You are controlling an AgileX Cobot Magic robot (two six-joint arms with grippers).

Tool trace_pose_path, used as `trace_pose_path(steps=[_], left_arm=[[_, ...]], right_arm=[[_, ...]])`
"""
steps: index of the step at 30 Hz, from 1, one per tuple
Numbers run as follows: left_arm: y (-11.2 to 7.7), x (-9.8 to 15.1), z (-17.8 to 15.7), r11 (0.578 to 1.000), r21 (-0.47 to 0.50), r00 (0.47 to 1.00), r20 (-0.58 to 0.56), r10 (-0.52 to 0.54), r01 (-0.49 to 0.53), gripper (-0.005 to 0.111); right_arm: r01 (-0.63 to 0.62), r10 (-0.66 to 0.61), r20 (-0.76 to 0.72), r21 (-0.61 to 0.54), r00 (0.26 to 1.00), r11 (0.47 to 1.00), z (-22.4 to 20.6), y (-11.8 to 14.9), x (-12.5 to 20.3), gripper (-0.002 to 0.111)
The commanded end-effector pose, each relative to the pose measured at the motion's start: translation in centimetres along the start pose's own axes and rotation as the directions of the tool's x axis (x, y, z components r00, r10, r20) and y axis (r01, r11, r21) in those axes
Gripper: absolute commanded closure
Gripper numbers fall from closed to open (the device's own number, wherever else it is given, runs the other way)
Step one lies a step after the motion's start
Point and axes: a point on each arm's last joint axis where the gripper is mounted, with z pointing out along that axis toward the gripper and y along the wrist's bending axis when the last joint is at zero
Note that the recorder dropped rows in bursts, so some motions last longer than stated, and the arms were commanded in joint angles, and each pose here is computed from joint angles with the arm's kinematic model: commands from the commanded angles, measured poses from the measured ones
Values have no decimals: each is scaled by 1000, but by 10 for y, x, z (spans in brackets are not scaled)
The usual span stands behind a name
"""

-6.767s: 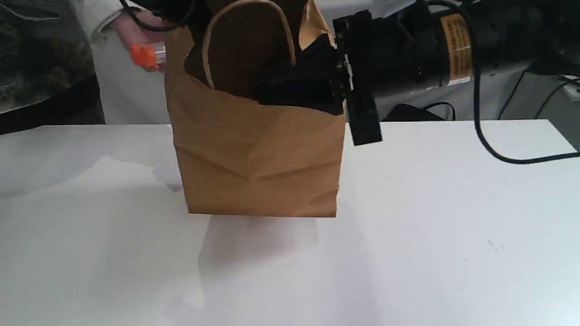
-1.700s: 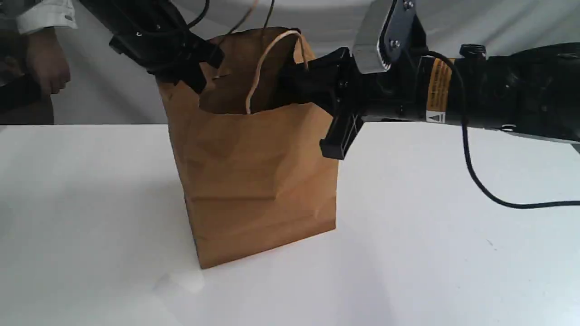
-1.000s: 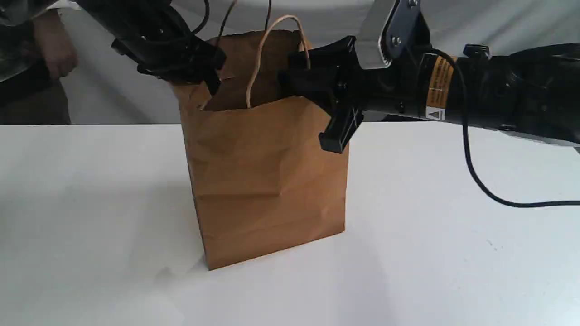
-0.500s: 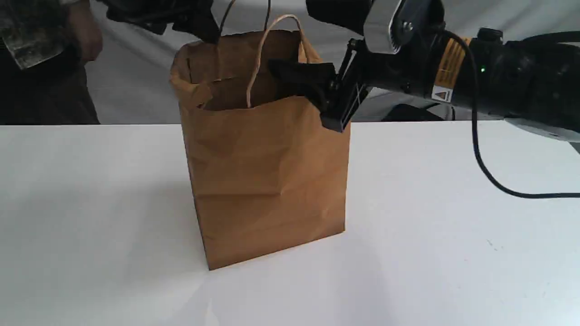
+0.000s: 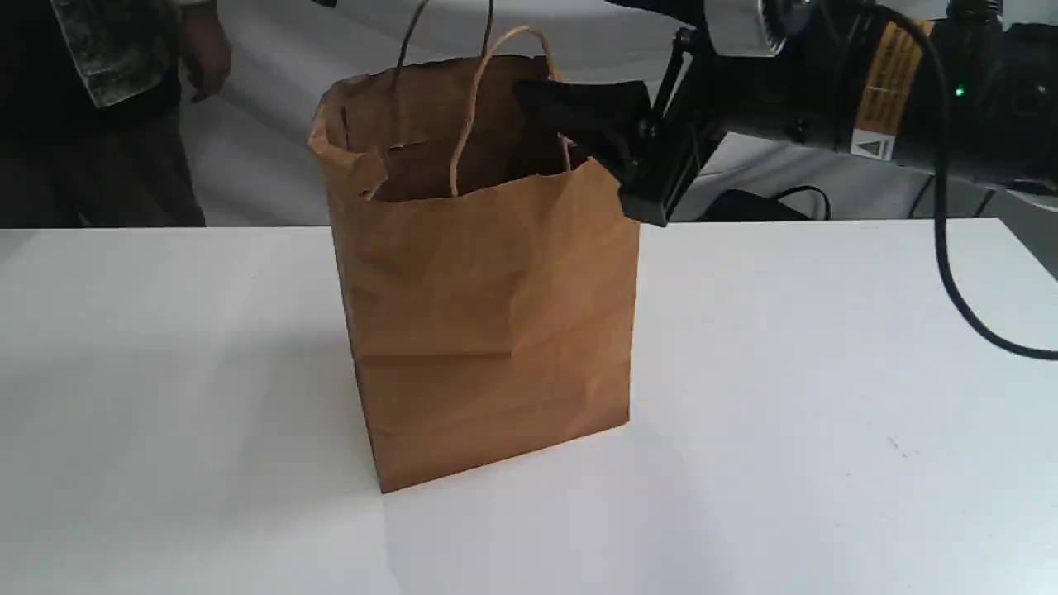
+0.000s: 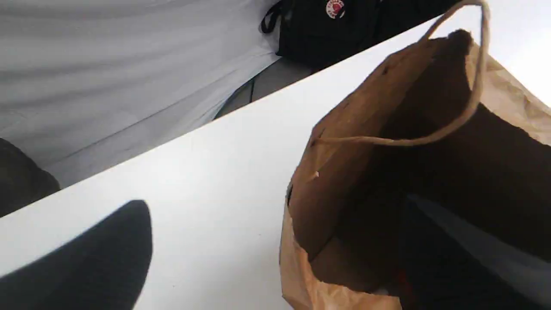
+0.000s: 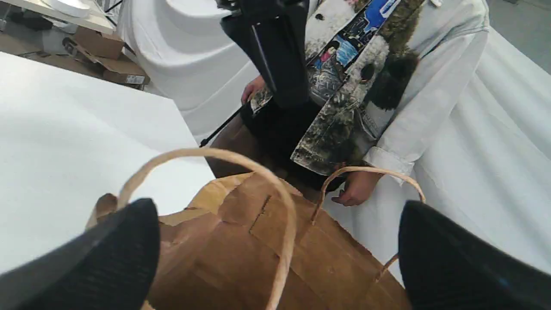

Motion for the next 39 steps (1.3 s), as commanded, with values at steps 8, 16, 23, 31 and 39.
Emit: trace_pose_path(steps=[8, 16, 23, 31, 39], left_arm=[[-4, 1, -29, 1000, -6, 1000, 1, -31, 31, 28], [-11, 11, -70, 999, -31, 993, 115, -27, 30, 28], [-20, 30, -116, 996, -73, 951, 309, -18, 43, 28], [-32, 66, -167, 992, -98, 846, 533, -14, 79, 28], [-41, 123, -194, 981, -119, 662, 750, -11, 151, 28]], right_arm=[[56, -55, -25, 68, 998, 996, -25, 4, -25, 35], [126, -97, -121, 259, 988, 958, -61, -9, -63, 40], [103, -64, -107, 413, 992, 905, -100, -10, -102, 41], [72, -78, -9, 496, 997, 865, -148, 14, -135, 48], [36, -110, 111, 527, 988, 849, -191, 50, -150, 54]])
